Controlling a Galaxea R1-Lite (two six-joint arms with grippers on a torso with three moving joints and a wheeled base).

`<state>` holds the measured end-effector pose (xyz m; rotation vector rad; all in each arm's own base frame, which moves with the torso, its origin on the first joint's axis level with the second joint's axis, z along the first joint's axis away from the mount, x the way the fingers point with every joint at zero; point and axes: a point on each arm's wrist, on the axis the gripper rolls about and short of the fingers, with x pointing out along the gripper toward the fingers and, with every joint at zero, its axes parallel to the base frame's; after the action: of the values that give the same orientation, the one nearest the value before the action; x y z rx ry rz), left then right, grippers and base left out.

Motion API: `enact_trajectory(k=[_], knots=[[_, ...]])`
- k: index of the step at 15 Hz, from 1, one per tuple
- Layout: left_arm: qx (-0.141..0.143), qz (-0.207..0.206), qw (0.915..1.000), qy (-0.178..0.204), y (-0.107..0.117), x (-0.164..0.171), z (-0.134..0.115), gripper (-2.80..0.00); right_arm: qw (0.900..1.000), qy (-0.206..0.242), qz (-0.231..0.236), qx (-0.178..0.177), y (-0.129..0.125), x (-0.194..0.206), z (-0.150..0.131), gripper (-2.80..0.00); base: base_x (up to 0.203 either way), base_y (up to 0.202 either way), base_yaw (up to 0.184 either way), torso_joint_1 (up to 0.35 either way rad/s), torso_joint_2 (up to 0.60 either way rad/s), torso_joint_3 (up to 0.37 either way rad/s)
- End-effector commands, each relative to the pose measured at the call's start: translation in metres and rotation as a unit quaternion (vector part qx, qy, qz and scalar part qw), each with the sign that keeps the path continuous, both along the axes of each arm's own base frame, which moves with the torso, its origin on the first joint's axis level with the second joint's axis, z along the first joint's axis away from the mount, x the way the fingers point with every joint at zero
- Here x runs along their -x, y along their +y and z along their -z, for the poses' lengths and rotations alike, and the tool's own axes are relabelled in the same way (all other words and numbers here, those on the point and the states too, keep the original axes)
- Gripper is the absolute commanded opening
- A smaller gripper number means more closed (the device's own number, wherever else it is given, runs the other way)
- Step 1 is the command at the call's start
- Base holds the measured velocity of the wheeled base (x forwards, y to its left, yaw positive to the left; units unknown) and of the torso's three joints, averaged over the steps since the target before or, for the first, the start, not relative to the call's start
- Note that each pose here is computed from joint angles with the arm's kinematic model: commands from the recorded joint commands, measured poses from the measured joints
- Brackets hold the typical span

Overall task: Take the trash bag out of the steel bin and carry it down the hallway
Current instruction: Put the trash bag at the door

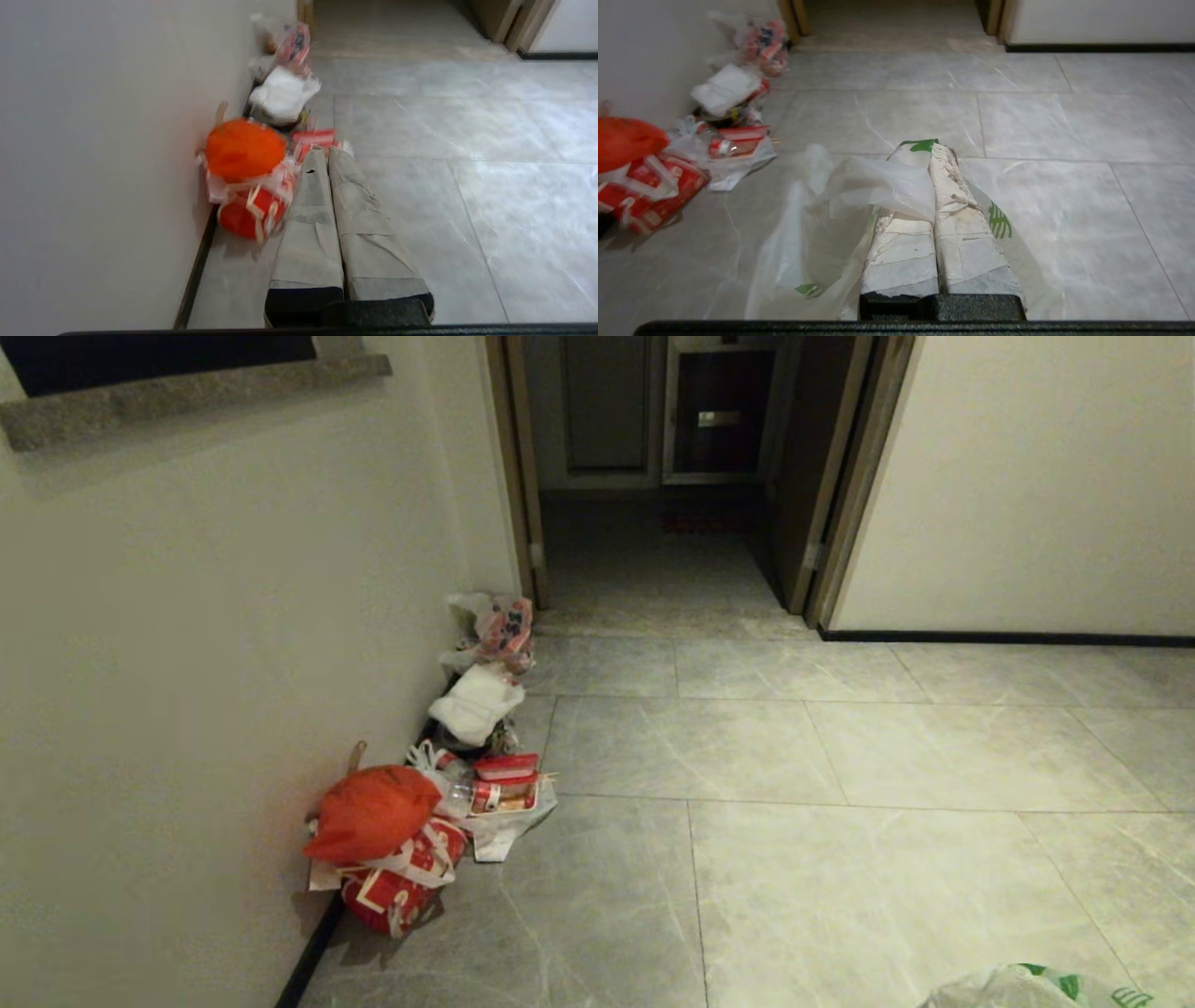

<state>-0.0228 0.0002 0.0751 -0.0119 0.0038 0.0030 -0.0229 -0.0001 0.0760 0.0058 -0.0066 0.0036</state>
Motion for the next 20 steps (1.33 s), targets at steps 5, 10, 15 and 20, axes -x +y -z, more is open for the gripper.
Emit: enact_trajectory(k=[5,10,15,20], knots=[[0.000,0.000,1.0000,0.001,0.0000,-0.0001,0.0005,-2.80,1.000,0.000,0.000,0.000,0.0000,-0.0001,0.0008,-2.80,0.193,0.000,0.002,0.003,0.00,0.001],[0.000,0.000,1.0000,0.001,0.0000,-0.0001,0.0005,-2.80,1.000,0.000,0.000,0.001,0.0000,-0.0001,0.0008,-2.80,0.189,0.000,0.002,0.003,0.00,-0.001],[0.000,0.000,1.0000,0.001,0.0000,-0.0001,0.0005,-2.80,1.000,0.000,0.000,0.001,0.0000,-0.0001,0.0008,-2.80,0.189,0.000,0.000,0.001,0.00,0.003],[-0.001,0.000,1.0000,0.001,0.0000,-0.0001,0.0005,-2.80,1.000,0.000,0.000,0.001,0.0000,-0.0001,0.0008,-2.80,0.170,0.000,0.003,0.001,0.00,0.002]])
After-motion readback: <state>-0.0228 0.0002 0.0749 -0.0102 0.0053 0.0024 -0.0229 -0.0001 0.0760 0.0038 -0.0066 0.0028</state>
